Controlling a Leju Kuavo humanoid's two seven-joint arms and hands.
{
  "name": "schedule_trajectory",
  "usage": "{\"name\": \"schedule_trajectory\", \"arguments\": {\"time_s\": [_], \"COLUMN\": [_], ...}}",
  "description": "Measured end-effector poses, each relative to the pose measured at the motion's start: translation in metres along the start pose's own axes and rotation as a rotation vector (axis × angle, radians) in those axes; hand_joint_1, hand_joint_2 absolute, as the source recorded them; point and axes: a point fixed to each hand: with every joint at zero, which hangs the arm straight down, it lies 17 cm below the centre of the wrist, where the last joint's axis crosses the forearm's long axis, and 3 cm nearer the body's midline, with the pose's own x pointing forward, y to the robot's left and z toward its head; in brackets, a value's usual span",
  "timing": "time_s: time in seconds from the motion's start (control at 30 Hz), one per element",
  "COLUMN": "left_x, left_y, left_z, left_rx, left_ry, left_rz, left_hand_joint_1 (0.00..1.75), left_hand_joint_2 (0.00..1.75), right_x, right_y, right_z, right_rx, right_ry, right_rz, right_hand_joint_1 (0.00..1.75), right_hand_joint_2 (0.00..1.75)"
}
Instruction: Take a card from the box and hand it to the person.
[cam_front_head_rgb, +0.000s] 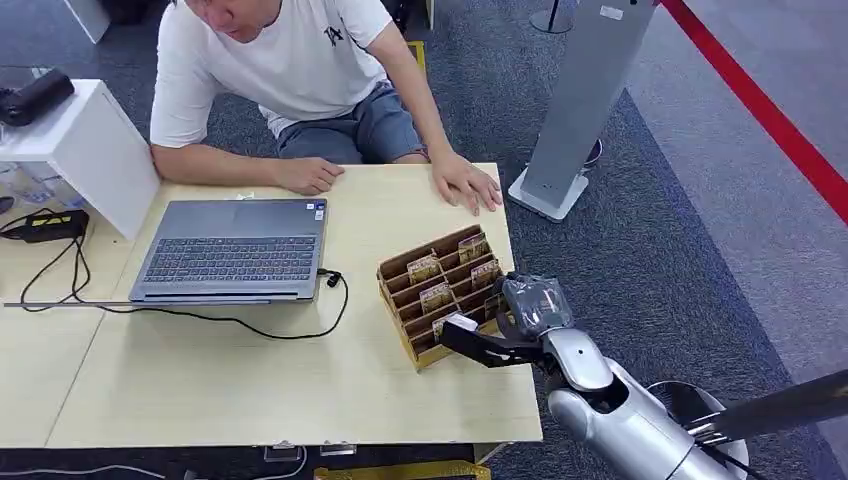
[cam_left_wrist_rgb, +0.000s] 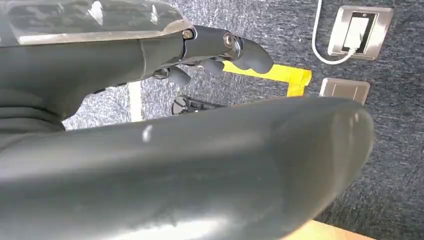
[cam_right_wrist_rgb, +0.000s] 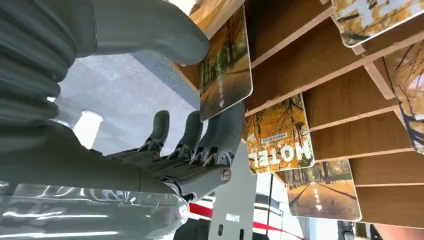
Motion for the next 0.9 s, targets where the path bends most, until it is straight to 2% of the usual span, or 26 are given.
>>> {"name": "schedule_trajectory", "arguments": {"time_s": [0.03,0.13,0.23,0.37,0.43,0.9], "left_x": [0.0000,0.0001,0.0001,0.0004,0.0005,0.0017], "left_y": [-0.0001,0.0003,0.0002,0.0003,0.0002,-0.0034], "left_z": [0.0000,0.0000,0.0000,0.0000,0.0000,0.0006], "left_rx": [0.000,0.001,0.000,0.001,0.000,-0.018], "left_ry": [0.000,0.000,0.000,-0.002,-0.002,-0.010], "left_rz": [0.000,0.000,0.000,0.000,0.000,-0.004], "left_hand_joint_1": [0.00,0.00,0.00,0.00,0.00,0.00], "left_hand_joint_2": [0.00,0.00,0.00,0.00,0.00,0.00], "right_x": [0.0001,-0.0001,-0.0002,-0.0003,-0.0002,-0.0003], "right_y": [0.0004,0.0019,0.0023,0.0026,0.0024,0.0018], "right_z": [0.0001,0.0003,0.0003,0.0001,0.0001,0.0001], "right_rx": [0.001,0.004,0.005,0.005,0.004,0.001], "right_ry": [-0.001,-0.001,-0.002,-0.002,-0.003,-0.004], "right_rz": [0.001,0.005,0.005,0.005,0.005,0.005], "right_hand_joint_1": [1.08,1.12,1.29,1.29,1.38,1.40], "right_hand_joint_2": [1.75,1.75,1.75,1.75,1.75,1.75]}}
